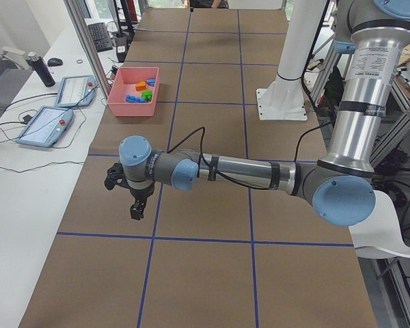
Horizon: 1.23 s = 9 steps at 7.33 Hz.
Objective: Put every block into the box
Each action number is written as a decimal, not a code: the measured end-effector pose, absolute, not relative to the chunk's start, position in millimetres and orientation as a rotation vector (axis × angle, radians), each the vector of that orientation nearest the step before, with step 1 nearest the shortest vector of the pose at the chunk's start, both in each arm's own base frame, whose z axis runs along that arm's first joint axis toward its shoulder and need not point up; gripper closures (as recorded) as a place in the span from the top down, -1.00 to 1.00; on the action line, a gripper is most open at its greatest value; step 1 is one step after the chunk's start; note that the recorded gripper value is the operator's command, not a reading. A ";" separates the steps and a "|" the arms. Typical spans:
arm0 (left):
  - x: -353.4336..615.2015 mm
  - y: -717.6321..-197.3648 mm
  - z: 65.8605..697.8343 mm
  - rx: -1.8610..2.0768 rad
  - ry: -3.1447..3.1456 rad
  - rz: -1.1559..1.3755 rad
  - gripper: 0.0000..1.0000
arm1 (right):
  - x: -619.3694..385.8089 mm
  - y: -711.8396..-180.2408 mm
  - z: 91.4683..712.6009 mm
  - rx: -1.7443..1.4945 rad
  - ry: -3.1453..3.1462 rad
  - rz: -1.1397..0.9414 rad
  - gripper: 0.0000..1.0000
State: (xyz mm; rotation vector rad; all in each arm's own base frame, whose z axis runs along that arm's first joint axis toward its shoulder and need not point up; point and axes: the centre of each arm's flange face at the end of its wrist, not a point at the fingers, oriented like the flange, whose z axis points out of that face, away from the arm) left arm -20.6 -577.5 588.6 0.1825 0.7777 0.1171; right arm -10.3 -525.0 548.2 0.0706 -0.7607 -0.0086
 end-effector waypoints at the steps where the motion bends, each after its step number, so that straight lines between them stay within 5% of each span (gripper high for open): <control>1: -23.3 -564.2 596.5 0.162 0.777 0.108 1.00 | -8.4 -521.0 558.0 0.049 -0.761 -0.012 1.00; 4: -26.5 -516.3 615.5 0.135 0.781 0.098 1.00 | -13.3 -520.0 565.3 0.016 -0.759 -0.021 1.00; 9: -31.3 -514.2 587.3 0.122 0.781 0.071 1.00 | -17.9 -523.9 598.1 -0.050 -0.753 0.007 1.00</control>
